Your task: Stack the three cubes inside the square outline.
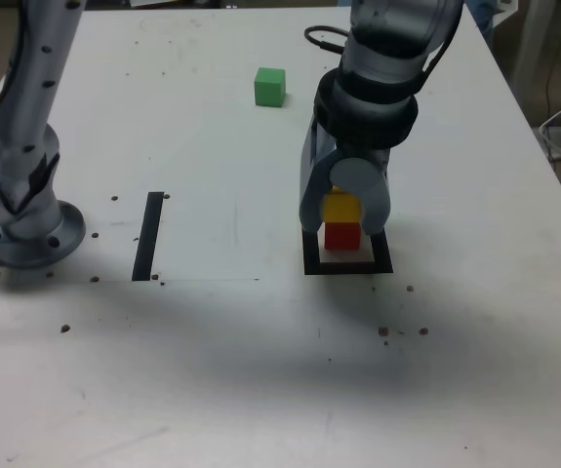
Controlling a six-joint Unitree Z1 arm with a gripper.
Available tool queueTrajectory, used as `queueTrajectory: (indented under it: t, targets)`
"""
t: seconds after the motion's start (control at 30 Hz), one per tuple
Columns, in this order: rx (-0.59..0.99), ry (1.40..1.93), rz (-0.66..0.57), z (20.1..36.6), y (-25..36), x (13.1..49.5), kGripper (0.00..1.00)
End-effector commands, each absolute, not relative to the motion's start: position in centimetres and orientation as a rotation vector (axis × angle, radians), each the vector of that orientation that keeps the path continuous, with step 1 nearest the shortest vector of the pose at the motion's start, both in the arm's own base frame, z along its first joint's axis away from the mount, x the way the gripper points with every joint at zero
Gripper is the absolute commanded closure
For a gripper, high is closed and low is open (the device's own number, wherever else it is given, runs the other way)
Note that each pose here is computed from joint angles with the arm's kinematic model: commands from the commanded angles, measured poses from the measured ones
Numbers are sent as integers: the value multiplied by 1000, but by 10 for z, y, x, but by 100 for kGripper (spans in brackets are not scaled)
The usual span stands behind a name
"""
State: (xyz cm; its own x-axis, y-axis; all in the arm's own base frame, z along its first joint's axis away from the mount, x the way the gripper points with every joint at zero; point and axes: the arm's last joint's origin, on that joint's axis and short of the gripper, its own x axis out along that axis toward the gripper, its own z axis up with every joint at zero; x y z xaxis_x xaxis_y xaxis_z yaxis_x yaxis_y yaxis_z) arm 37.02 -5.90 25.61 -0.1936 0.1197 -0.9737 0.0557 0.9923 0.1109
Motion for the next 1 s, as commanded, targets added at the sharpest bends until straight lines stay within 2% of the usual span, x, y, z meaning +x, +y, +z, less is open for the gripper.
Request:
queueTrajectory:
  t: [0.0,0.27,0.43,0.67,0.83,0.9,0.97]
  targets:
    - [131,1769,55,255,-59,371,72]
    - [130,1755,54,258,-58,372,70]
    - [128,1752,48,259,-57,372,64]
    - [126,1766,24,257,-56,371,36]
    - [128,1775,23,257,-56,370,8]
    - [131,1777,32,257,-56,369,2]
    - [136,1778,42,257,-55,368,1]
